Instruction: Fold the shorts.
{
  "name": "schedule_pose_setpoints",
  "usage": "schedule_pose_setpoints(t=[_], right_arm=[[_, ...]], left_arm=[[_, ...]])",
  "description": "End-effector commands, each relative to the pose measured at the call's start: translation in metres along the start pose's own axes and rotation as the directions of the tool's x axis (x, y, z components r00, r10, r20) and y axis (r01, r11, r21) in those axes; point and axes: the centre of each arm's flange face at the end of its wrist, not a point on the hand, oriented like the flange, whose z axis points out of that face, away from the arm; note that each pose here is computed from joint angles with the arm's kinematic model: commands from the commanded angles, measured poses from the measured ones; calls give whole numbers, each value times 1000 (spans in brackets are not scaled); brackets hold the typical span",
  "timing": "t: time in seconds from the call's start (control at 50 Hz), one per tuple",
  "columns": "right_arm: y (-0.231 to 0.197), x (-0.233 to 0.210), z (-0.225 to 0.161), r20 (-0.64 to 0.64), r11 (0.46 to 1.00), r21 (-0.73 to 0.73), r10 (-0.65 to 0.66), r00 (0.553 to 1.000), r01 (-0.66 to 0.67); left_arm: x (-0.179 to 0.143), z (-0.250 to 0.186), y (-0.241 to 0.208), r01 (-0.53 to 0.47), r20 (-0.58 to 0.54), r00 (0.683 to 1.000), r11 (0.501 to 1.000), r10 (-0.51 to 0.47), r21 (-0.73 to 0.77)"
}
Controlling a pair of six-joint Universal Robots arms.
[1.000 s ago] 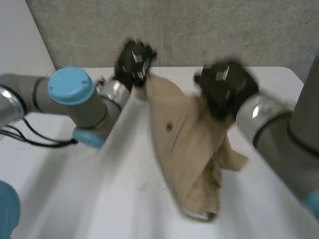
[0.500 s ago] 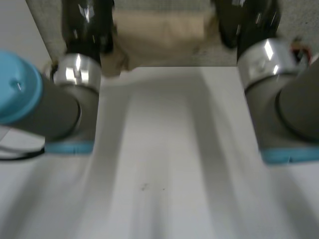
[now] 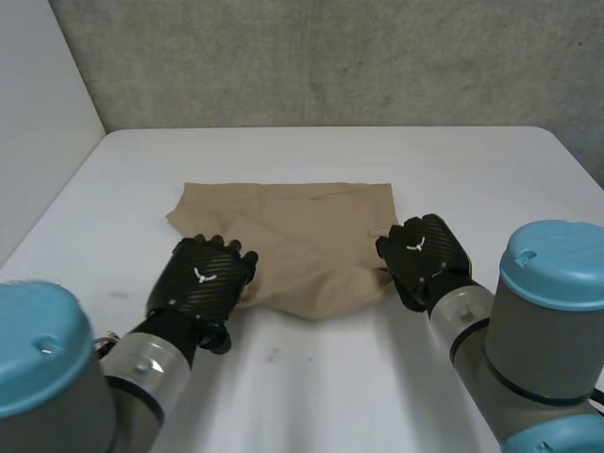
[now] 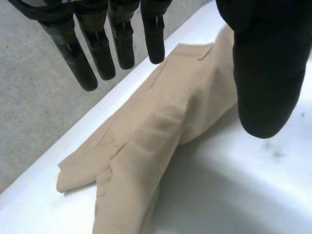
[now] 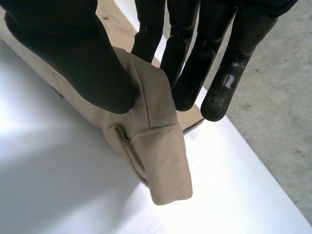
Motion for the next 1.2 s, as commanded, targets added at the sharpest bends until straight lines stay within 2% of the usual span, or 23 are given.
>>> schedule_pose_setpoints(t=[0.02,0.12,0.26,0.42,0.58,0.7,0.88,1.2], right_arm=[[1,-8,-15,96,999,36,-8,995,4],[8,-5,-18,129,999,39,-6,992,1],[10,-9,-23,173,997,74,-41,984,29],[16,-11,-25,179,996,64,-69,982,58],[19,-12,-25,182,997,57,-67,981,58],[21,-12,-25,182,997,51,-66,981,57],[22,-13,-25,182,997,46,-65,981,57],[22,-13,-24,184,997,49,-67,981,59]], left_arm=[[-45,10,-23,109,65,992,994,-110,27],[-73,35,-21,135,83,987,990,-138,35],[-67,72,1,165,-40,985,985,-167,-55],[-91,102,24,208,5,978,964,-210,-166],[-91,126,48,220,-1,974,948,-226,-229],[-87,134,56,221,-16,973,945,-231,-240],[-77,136,49,210,-68,971,955,-229,-211],[-70,140,30,187,-92,975,971,-202,-150]])
